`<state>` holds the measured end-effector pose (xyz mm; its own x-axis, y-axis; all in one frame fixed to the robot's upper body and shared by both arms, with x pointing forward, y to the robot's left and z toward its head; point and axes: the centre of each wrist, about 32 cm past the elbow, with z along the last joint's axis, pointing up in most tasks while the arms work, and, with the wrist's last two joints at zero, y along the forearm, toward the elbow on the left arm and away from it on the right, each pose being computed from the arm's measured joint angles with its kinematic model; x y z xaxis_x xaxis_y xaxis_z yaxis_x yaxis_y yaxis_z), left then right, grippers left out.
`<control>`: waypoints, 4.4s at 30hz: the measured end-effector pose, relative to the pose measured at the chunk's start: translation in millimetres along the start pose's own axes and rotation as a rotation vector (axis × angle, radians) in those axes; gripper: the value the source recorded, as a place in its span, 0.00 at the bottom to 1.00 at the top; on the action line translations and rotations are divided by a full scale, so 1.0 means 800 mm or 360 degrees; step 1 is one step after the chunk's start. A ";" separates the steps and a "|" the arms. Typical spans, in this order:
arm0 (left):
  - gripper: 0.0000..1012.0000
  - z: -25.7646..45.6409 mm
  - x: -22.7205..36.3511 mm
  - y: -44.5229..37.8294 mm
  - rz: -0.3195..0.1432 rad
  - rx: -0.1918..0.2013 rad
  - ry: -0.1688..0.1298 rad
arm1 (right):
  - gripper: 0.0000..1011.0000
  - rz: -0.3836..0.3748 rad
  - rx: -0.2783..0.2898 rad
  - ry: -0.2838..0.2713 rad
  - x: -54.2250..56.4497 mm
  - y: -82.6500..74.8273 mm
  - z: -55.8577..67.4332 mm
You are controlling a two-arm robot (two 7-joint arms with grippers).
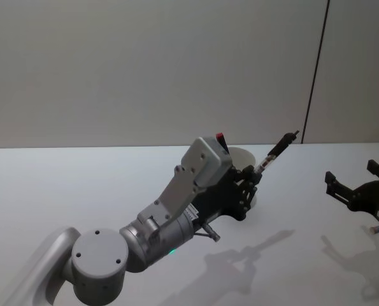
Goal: Place the pen into the pen holder.
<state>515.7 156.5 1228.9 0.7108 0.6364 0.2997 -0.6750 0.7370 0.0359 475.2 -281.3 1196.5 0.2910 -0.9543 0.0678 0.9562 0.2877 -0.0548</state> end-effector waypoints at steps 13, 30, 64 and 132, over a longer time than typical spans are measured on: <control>0.14 0.0000 -0.0021 0.000 -0.0011 -0.0001 0.0007 | 0.99 0.0000 0.0006 -0.0001 0.000 0.000 0.000; 0.14 -0.0001 -0.0031 0.000 -0.0017 -0.0001 0.0011 | 0.99 0.0081 0.0069 0.0063 0.005 -0.006 -0.003; 0.14 -0.0001 -0.0031 0.000 -0.0016 -0.0001 0.0011 | 0.99 0.0450 0.0320 0.0750 0.017 -0.019 -0.038; 0.14 -0.0001 -0.0030 0.000 -0.0016 -0.0001 0.0011 | 0.99 0.0730 0.0335 0.1416 -0.061 0.067 -0.039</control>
<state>514.2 154.8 1228.0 0.7189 0.6304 0.2930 -0.6676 0.7435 0.0385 511.1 -221.8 1159.4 0.5827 -0.4379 -0.6846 0.7700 0.5669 0.2928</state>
